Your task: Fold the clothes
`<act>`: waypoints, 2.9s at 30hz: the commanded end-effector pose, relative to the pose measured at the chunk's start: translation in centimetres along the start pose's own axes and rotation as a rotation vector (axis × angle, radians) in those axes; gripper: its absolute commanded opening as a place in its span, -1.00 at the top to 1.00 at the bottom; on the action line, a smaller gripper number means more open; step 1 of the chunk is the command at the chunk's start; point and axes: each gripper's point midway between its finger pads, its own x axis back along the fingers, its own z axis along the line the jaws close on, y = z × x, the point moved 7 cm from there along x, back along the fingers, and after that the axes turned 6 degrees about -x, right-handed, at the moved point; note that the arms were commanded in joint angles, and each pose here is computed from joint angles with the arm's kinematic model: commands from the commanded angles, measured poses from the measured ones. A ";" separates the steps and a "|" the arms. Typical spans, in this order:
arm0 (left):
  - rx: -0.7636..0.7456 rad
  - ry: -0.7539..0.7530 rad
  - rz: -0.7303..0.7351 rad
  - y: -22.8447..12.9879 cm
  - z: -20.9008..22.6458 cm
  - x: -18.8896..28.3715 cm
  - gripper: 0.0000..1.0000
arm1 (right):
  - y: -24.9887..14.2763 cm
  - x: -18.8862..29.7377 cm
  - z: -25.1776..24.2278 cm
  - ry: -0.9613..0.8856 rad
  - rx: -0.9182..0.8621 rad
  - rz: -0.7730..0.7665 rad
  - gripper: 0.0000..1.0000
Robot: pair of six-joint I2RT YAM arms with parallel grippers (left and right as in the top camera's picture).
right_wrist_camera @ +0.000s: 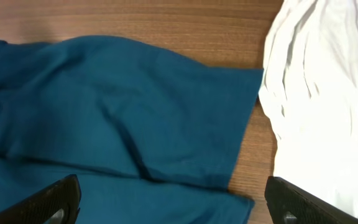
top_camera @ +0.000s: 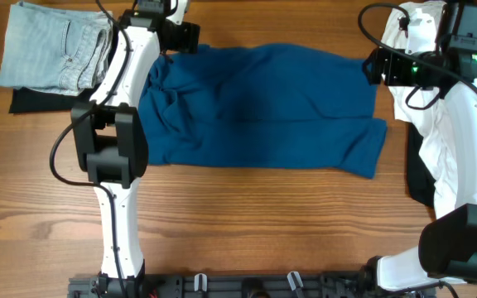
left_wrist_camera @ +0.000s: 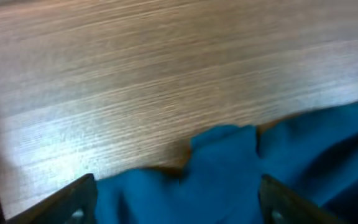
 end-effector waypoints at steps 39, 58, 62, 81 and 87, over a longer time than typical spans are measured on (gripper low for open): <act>0.110 0.305 -0.050 2.5 2.7 6.1 0.92 | 0.2 -0.7 0.3 0.035 -0.002 0.002 -0.91; 0.122 0.092 0.290 -3.7 -0.3 10.1 0.56 | 1.0 -2.4 0.0 0.052 -0.016 -0.023 -0.85; 0.129 0.049 0.395 -5.4 -0.9 10.6 0.17 | 0.7 -4.0 -0.2 0.074 -0.027 0.012 -0.85; 0.092 -0.118 0.822 -14.9 -10.8 10.4 0.26 | 1.0 -4.2 -0.3 0.074 -0.020 -0.005 -0.86; 0.184 0.062 0.510 -10.1 -8.2 15.4 -0.37 | 1.0 -4.2 -0.2 0.077 -0.019 -0.006 -0.86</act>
